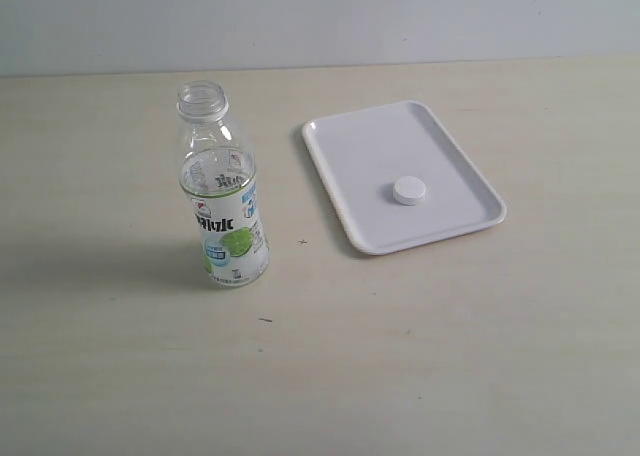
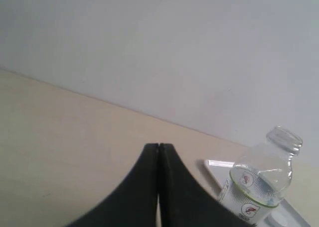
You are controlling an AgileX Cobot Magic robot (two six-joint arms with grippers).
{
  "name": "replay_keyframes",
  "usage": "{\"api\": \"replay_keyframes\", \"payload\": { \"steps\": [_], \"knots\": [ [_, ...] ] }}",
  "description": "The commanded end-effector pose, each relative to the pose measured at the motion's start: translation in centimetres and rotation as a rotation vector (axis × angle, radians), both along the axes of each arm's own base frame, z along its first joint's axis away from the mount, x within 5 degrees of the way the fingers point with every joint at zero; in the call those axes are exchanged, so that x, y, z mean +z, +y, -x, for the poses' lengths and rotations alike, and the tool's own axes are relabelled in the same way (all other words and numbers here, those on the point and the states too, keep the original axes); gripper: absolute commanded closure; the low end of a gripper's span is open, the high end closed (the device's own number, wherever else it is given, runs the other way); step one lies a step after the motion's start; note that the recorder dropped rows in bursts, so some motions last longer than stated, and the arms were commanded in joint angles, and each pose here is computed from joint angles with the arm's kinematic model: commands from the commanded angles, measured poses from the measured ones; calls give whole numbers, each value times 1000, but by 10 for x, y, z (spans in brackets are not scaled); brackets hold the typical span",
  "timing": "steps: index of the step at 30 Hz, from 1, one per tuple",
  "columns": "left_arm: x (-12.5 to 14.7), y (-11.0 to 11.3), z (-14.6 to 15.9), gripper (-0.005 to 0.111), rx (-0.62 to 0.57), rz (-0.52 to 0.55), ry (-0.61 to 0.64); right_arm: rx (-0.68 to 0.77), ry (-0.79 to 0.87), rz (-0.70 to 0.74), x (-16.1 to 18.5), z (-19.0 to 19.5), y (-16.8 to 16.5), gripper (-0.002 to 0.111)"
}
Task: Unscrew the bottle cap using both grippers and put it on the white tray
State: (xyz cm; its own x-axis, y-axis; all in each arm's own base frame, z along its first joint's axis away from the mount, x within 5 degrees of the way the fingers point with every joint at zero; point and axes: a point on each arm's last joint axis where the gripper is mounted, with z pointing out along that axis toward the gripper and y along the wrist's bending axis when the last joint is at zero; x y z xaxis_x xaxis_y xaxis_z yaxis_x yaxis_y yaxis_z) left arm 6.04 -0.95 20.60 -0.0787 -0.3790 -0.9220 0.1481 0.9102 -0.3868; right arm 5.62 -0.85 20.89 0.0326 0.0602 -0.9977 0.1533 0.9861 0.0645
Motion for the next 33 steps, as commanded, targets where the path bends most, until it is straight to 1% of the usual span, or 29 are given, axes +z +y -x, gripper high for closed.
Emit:
{"api": "replay_keyframes", "payload": {
  "steps": [1, 2, 3, 5, 7, 12, 15, 33],
  "knots": [
    [5, -2, 1, 107, -26, -41, -70, -5, 5, 9, -2, 0, 0, 95],
    [5, -2, 1, 107, -25, -78, -80, -5, 5, 9, -2, 0, 0, 95],
    [5, -2, 1, 107, -22, -89, -82, -5, 5, 9, -2, 0, 0, 95],
    [5, -2, 1, 107, -19, -169, -97, -5, 5, 9, -2, 0, 0, 95],
    [5, -2, 1, 107, -18, -205, -103, -5, 5, 9, -2, 0, 0, 95],
    [5, -2, 1, 107, -18, -205, -94, -5, 5, 9, -2, 0, 0, 95],
    [1, -2, 1, 107, -20, -216, -54, -5, 5, 9, -2, 0, 0, 95],
    [1, -2, 1, 107, -20, -219, -52, 13, 4, 9, -2, 0, 1, 95]
  ]
}}
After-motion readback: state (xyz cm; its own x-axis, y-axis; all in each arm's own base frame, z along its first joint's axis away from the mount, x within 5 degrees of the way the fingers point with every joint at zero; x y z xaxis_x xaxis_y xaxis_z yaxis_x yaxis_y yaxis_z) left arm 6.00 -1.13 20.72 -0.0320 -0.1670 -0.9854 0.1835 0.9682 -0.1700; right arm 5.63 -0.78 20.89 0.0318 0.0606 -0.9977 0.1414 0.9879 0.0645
